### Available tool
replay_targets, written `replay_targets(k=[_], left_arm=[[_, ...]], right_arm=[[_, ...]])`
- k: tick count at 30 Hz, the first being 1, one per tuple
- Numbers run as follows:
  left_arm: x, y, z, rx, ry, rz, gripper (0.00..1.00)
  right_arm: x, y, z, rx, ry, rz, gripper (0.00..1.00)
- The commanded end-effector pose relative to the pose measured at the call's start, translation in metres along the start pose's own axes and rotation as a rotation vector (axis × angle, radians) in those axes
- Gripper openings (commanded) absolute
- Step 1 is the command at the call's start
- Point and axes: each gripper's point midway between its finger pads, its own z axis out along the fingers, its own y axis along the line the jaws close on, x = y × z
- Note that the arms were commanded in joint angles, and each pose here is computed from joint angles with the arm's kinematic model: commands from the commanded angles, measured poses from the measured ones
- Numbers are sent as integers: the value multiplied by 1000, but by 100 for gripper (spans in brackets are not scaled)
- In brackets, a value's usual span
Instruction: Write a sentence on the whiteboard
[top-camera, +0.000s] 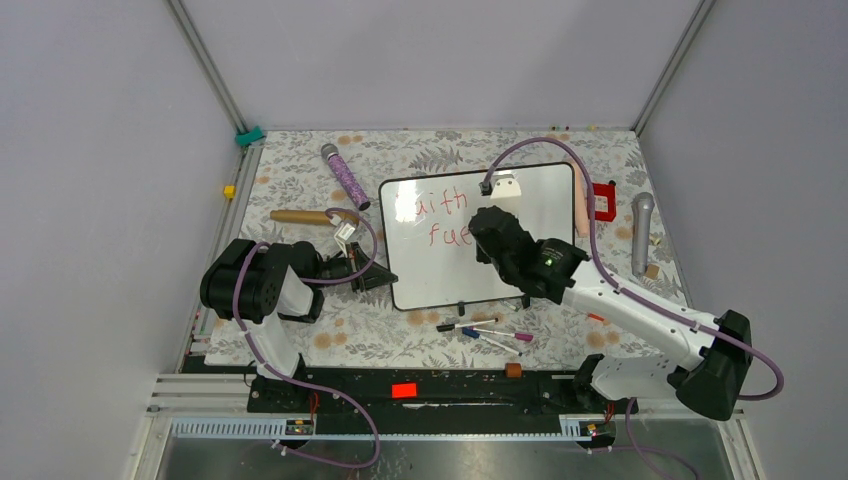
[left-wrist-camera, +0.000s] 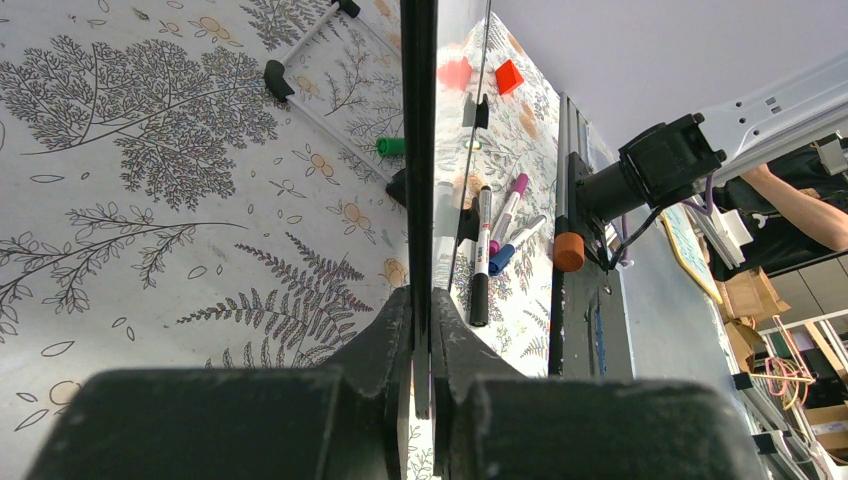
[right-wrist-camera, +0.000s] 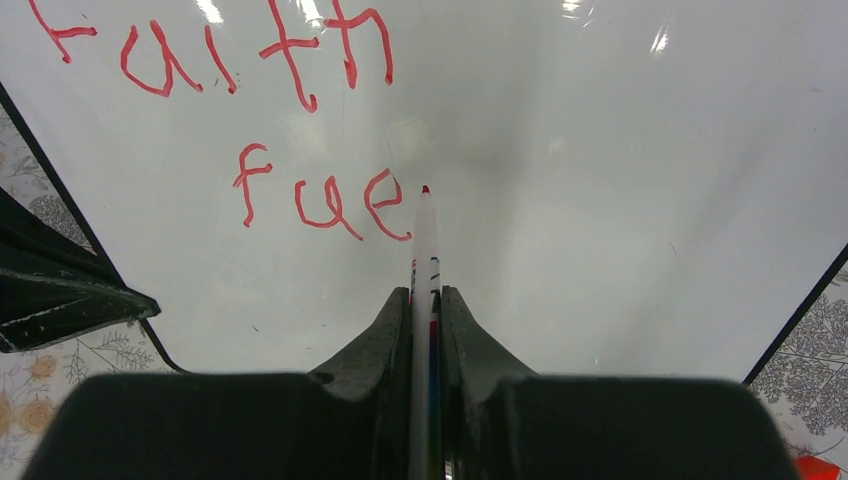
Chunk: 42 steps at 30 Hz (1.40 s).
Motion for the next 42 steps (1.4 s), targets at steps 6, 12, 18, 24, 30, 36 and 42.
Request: replay_targets(k=[6,12,18,24,30,36,42], left_arm=[[-11,-6,3,44,-10,102,0],[-10,-6,2,45,-8,100,0],[-10,-6,2,44,-9,98,0],[-10,-5,3,46,-6,94,0],[-10,-4,3,46,-5,85,0],[-10,-4,4,46,-5,84,0],[-10,-4,4,46,-3,83,0]], right_arm=[[-23,-4,0,13,-117,71,0],[-15,2,7,-8,-99,66,0],[-10,3,4,-29,-89,81,0],[-5,1,2,-40,-81,61,0],[-8,-2,3,-26,-89,28,0],[-7,4,5,-46,-88,28,0],[-13,7,8,-44,-101,26,0]])
